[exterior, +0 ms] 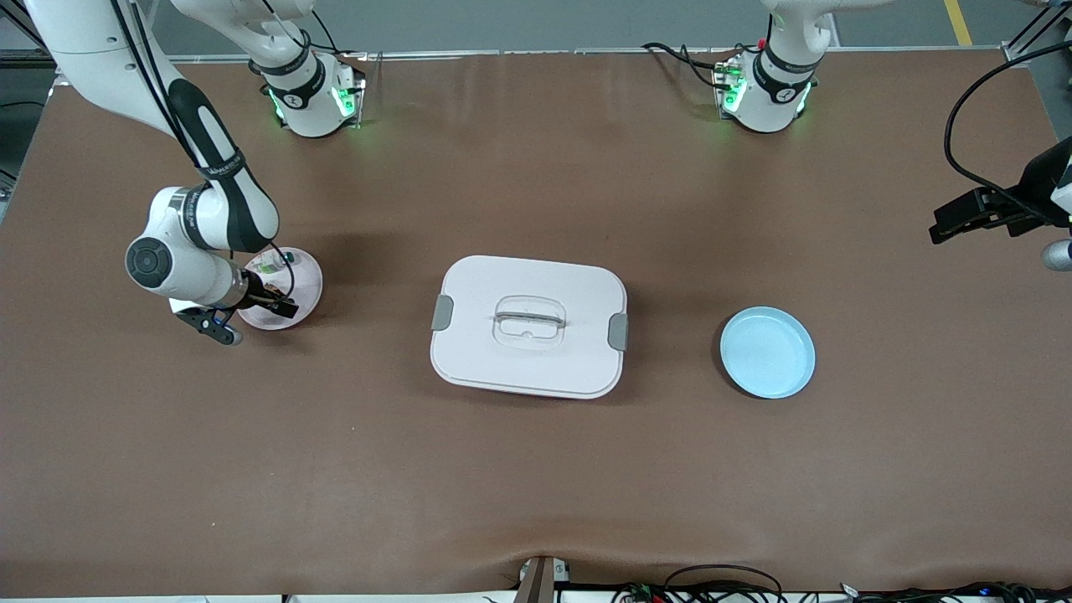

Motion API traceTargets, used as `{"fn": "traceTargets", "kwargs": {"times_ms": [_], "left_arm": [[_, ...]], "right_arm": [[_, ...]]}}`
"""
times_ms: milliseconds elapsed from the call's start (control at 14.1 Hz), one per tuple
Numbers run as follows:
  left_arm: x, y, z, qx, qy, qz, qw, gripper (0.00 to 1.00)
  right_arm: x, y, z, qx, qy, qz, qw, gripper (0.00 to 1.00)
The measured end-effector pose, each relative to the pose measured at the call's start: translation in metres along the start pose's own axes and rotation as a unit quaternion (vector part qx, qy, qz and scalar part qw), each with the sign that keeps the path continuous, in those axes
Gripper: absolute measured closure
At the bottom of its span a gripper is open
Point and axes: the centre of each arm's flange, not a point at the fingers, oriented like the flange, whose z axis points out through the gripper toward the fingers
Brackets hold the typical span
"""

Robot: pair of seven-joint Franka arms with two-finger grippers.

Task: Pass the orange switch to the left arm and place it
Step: 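Close the right gripper on the orange switch and lift it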

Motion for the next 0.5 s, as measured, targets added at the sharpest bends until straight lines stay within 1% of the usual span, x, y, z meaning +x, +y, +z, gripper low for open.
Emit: {"fn": "traceTargets", "kwargs": {"times_ms": [356,427,498], "left_arm": [[-0.0022,-0.0071,-0.0034,0.000,0.001,-0.006,1.000,0.00],[-0.0022,-0.0070,-0.0034,0.000,0.001,-0.006,1.000,0.00],[-0.0022,-0.0071,-0.0034,0.000,0.001,-0.006,1.000,0.00]], "right_arm": [[0.0000,0.0003,0.0016,-0.001,-0.001,0.000,1.000,0.00],[0.0000,0.0003,0.0019,-0.001,-0.001,0.000,1.000,0.07],[0.0000,0.0003,0.0023,-0.001,-0.002,0.000,1.000,0.07]]}}
